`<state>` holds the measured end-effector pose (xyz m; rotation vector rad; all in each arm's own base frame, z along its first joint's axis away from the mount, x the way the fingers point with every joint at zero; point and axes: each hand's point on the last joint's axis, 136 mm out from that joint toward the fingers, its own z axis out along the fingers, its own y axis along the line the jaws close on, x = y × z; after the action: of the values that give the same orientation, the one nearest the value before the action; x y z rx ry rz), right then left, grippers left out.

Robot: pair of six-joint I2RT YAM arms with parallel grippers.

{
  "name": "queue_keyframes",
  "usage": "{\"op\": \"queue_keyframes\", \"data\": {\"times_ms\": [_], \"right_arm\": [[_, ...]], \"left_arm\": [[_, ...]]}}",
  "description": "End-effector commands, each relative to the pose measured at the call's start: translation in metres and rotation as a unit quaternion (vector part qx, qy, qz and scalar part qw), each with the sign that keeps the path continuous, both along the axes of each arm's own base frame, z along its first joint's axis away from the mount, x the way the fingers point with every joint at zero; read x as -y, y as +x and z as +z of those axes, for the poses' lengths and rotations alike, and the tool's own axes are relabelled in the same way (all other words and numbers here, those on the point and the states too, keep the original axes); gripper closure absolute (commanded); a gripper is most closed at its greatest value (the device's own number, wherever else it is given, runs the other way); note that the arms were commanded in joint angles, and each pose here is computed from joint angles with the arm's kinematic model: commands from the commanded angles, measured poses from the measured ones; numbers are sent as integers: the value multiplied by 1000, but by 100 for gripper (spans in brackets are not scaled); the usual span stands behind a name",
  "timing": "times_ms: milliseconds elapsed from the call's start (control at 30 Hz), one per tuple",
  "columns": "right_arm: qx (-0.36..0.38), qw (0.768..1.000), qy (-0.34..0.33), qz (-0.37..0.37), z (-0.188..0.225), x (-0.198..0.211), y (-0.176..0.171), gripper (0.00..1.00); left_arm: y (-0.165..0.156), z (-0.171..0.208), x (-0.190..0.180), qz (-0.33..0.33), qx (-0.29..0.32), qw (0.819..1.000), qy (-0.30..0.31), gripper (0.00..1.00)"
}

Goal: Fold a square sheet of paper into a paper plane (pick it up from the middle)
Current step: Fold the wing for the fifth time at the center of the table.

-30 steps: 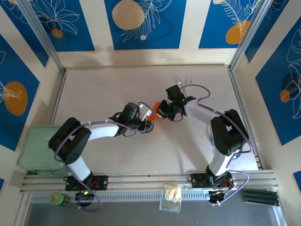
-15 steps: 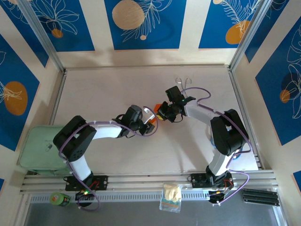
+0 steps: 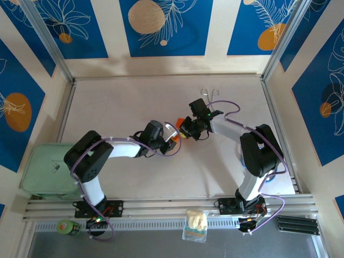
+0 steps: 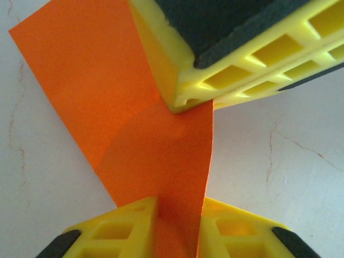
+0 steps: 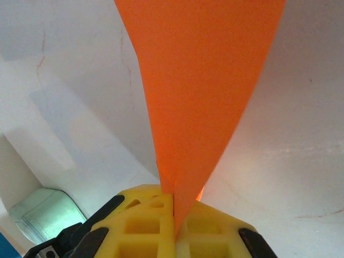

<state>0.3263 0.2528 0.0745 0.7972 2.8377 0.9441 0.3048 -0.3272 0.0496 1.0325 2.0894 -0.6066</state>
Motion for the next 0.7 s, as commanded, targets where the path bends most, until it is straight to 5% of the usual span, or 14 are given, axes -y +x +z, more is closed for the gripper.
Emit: {"op": "queue_keyframes", "data": {"times_ms": [0,300,667], "right_arm": [[-31,999,5,6,-4,-3,-10,92],[-16,999,-38,17,1,13,-5,51],[47,998,-37,34,22,37,12,37]], "left_arm": [[-1,-4,1,-4,4,1000,2,79],[-4,-8,-1,-3,-4,1000,7,86],[-14,-13,3,-22,-46,999,8,93]]}}
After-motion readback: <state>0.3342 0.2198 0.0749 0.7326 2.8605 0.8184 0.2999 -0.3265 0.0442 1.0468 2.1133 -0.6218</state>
